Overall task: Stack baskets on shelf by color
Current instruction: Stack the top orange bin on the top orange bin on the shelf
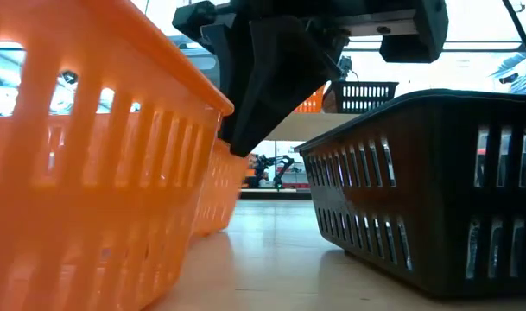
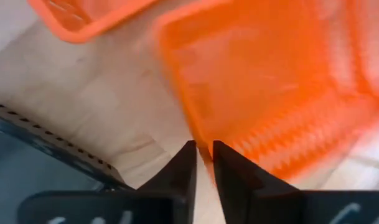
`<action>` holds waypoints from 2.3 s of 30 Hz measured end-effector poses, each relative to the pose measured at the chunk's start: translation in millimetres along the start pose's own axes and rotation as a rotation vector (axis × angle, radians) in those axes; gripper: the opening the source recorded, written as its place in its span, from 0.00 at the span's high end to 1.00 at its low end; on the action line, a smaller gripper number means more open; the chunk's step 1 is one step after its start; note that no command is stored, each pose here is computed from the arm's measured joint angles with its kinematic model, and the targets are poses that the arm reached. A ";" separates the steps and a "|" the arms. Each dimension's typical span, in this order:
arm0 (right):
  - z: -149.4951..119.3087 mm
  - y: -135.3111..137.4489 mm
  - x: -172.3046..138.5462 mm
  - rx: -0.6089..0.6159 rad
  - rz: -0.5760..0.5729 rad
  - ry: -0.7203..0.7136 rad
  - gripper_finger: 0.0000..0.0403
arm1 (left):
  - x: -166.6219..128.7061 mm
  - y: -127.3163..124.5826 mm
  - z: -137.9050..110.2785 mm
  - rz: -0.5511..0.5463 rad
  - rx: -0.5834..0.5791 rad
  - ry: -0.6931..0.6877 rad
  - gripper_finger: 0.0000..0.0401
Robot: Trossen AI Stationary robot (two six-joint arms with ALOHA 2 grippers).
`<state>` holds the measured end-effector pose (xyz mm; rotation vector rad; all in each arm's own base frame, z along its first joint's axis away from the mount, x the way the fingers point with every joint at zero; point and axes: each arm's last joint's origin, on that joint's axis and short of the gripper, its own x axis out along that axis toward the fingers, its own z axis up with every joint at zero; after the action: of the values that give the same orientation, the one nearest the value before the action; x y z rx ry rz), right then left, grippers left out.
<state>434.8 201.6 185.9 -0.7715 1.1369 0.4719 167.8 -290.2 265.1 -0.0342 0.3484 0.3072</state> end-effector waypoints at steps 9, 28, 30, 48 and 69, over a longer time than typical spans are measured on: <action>-4.7 4.9 11.1 0.038 -0.017 0.014 0.97 | -10.7 18.3 33.3 0.001 -0.002 -0.091 0.71; 15.9 7.1 -128.7 0.273 -0.174 -0.014 0.98 | -26.7 32.9 65.9 -0.004 0.156 -0.178 0.71; 9.9 5.1 -148.0 0.339 -0.187 -0.038 0.98 | -25.0 33.7 67.2 0.005 0.173 -0.179 0.71; -47.4 -24.2 -279.7 0.553 -0.575 -0.269 0.97 | -35.2 28.3 67.1 -0.106 0.128 -0.135 0.71; -118.7 -96.9 -268.7 0.736 -0.817 0.063 0.97 | -34.9 28.1 66.9 -0.110 0.103 -0.131 0.71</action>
<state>328.9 60.5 440.0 -0.5248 0.8571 -0.6338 150.3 -267.9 340.4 0.0680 0.2310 0.1813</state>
